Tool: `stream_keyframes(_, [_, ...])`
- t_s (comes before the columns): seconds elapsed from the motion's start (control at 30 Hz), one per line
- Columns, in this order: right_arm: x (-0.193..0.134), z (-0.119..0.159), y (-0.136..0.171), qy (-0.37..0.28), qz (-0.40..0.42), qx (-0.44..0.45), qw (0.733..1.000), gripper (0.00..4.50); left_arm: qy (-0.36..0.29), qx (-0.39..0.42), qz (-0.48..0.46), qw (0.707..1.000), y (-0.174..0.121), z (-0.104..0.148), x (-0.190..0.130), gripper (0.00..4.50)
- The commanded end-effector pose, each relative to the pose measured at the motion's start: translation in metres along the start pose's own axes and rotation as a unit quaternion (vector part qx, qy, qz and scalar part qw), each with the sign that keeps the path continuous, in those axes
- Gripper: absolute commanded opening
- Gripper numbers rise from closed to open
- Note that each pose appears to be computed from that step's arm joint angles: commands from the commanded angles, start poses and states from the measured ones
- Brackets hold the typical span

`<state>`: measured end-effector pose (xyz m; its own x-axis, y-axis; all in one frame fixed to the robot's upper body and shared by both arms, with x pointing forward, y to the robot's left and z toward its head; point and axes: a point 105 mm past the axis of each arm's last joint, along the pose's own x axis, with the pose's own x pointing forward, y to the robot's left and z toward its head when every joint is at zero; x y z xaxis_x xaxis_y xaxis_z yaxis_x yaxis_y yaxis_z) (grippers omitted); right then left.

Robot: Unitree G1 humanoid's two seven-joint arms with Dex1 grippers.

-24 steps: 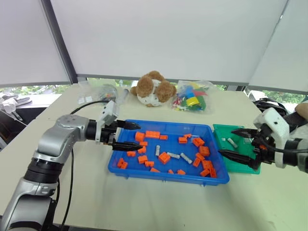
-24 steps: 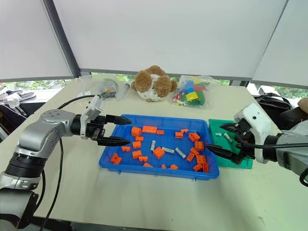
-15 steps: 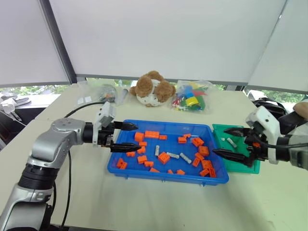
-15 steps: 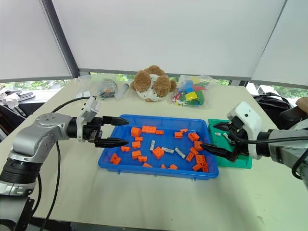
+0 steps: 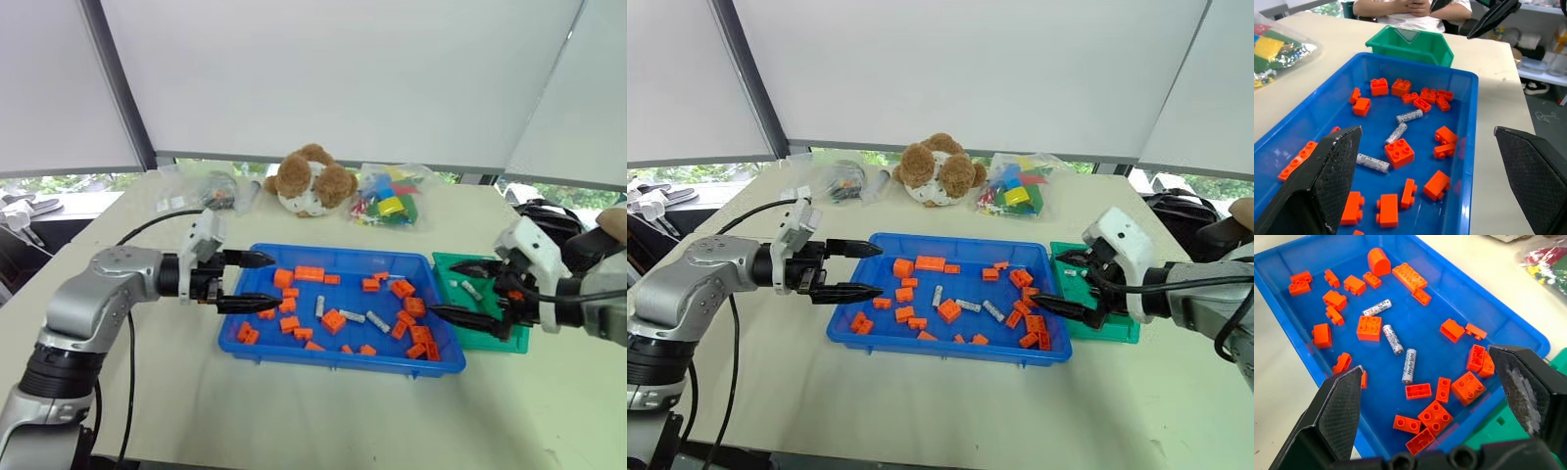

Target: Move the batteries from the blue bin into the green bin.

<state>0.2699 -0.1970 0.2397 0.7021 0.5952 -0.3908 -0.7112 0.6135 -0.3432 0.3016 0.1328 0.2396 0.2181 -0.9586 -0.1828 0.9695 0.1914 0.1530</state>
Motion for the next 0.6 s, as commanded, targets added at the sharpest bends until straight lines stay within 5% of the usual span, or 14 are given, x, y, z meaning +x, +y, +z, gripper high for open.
stream_keyframes(0.03, [0.001, 0.012, 0.002, -0.015, -0.005, -0.019, 1.000, 4.44, -0.008, 0.025, 0.001, 1.000, 0.003, 0.012, -0.007, 4.50])
stream_keyframes(0.27, [0.020, 0.013, 0.008, -0.025, 0.022, -0.004, 0.999, 4.44, -0.010, 0.028, 0.005, 1.000, 0.008, 0.010, -0.003, 4.50])
stream_keyframes(0.6, [0.129, 0.029, 0.037, -0.027, 0.126, 0.006, 0.992, 4.44, -0.019, 0.044, 0.026, 0.999, 0.020, 0.012, -0.001, 4.50])
